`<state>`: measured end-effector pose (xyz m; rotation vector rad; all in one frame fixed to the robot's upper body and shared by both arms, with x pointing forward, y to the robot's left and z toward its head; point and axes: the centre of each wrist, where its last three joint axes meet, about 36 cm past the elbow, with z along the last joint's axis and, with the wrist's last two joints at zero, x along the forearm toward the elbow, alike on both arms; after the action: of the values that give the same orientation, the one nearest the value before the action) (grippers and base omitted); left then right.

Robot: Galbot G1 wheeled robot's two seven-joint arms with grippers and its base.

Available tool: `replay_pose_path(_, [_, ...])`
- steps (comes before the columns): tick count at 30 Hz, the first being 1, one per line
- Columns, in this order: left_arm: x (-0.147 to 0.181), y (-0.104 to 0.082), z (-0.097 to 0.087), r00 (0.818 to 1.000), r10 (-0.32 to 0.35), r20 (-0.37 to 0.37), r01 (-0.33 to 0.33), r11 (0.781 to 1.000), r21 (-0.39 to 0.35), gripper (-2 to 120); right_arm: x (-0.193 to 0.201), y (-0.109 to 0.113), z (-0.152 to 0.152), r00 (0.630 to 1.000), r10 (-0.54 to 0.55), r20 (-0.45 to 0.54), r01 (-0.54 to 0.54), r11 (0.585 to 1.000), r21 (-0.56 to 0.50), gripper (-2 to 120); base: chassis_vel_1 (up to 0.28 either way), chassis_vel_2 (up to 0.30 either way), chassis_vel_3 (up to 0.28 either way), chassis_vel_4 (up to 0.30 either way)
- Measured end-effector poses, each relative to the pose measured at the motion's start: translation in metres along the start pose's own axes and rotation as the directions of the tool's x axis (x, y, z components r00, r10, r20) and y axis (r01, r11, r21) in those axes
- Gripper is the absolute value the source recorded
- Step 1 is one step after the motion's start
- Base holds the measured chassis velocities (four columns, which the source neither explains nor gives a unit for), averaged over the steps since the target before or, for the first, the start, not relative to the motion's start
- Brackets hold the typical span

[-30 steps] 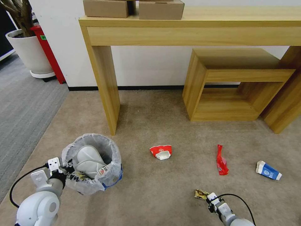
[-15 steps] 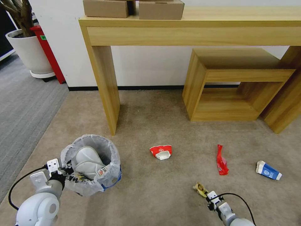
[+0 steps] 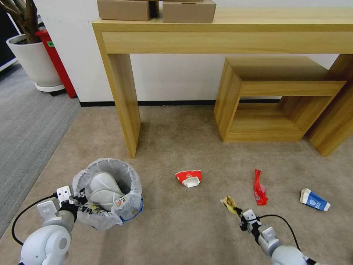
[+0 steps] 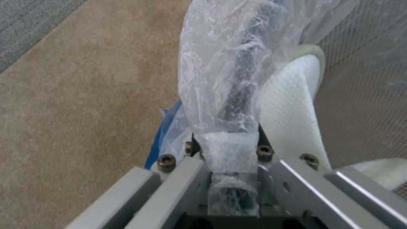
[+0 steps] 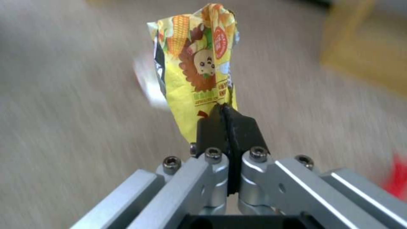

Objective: Pick up the trash bin and place the garbage on the floor into it.

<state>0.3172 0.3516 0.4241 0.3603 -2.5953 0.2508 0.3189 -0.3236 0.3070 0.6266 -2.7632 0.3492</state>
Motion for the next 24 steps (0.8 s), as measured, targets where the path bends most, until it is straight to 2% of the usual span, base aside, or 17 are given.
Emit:
replay_pose_path(2, [0.001, -0.001, -0.001, 1.0, 0.002, 0.0, -0.002, 1.0, -0.001, 1, -0.007, -0.001, -0.026, 0.993, -0.056, 0.104, 0.057, 0.998, -0.009, 0, 0.0, 0.0, 0.0, 0.0])
replay_pose_path(3, [0.001, -0.001, -0.001, 1.0, 0.002, 0.0, -0.002, 1.0, -0.001, 1, -0.007, -0.001, -0.026, 0.993, -0.056, 0.104, 0.057, 0.998, -0.009, 0, 0.0, 0.0, 0.0, 0.0])
replay_pose_path(5, [0.003, -0.002, -0.002, 1.0, 0.007, -0.001, -0.007, 1.0, -0.001, 1, -0.012, 0.001, -0.05, 0.974, -0.127, 0.19, 0.132, 0.991, -0.015, 0, 0.0, 0.0, 0.0, 0.0])
replay_pose_path(6, [0.003, -0.002, -0.002, 1.0, 0.007, -0.001, -0.007, 1.0, -0.001, 1, -0.012, 0.001, -0.05, 0.974, -0.127, 0.19, 0.132, 0.991, -0.015, 0, 0.0, 0.0, 0.0, 0.0])
replay_pose_path(9, [0.007, -0.007, -0.006, 1.0, 0.02, -0.006, -0.02, 1.0, 0.001, 1, -0.02, 0.006, -0.08, 0.924, -0.239, 0.298, 0.254, 0.967, -0.01, 0, 0.0, 0.0, 0.0, 0.0])
replay_pose_path(10, [0.007, -0.007, -0.006, 1.0, 0.02, -0.006, -0.02, 1.0, 0.001, 1, -0.02, 0.006, -0.08, 0.924, -0.239, 0.298, 0.254, 0.967, -0.01, 0, 0.0, 0.0, 0.0, 0.0])
replay_pose_path(12, [0.009, -0.011, -0.009, 0.999, 0.037, -0.013, -0.037, 0.999, 0.004, 1, -0.022, 0.01, -0.097, 0.885, -0.305, 0.352, 0.328, 0.945, -0.006, 0, 0.0, 0.0, 0.0, 0.0])
replay_pose_path(16, [0.011, -0.014, -0.011, 0.999, 0.046, -0.016, -0.046, 0.999, 0.0, 1, -0.021, 0.013, -0.11, 0.857, -0.348, 0.379, 0.378, 0.926, -0.005, 0, 0.0, 0.0, 0.0, 0.0])
replay_pose_path(18, [0.012, -0.016, -0.013, 0.998, 0.055, -0.017, -0.055, 0.999, 0.0, 1, -0.022, 0.021, -0.128, 0.821, -0.394, 0.414, 0.439, 0.898, -0.016, 0, 0.0, 0.0, 0.0, 0.0])
replay_pose_path(19, [0.012, -0.016, -0.013, 0.998, 0.055, -0.017, -0.055, 0.999, 0.0, 1, -0.022, 0.021, -0.128, 0.821, -0.394, 0.414, 0.439, 0.898, -0.016, 0, 0.0, 0.0, 0.0, 0.0])
replay_pose_path(22, [0.015, -0.019, -0.017, 0.998, 0.063, -0.016, -0.063, 0.998, -0.002, 1, -0.036, 0.035, -0.164, 0.756, -0.454, 0.472, 0.531, 0.846, -0.037, 0, 0.0, 0.0, 0.0, 0.0])
replay_pose_path(23, [0.015, -0.019, -0.017, 0.998, 0.063, -0.016, -0.063, 0.998, -0.002, 1, -0.036, 0.035, -0.164, 0.756, -0.454, 0.472, 0.531, 0.846, -0.037, 0, 0.0, 0.0, 0.0, 0.0])
replay_pose_path(24, [0.017, -0.021, -0.018, 0.998, 0.068, -0.013, -0.068, 0.998, -0.001, 1, -0.044, 0.043, -0.18, 0.736, -0.474, 0.484, 0.561, 0.827, -0.043, 0, 0.0, 0.0, 0.0, 0.0])
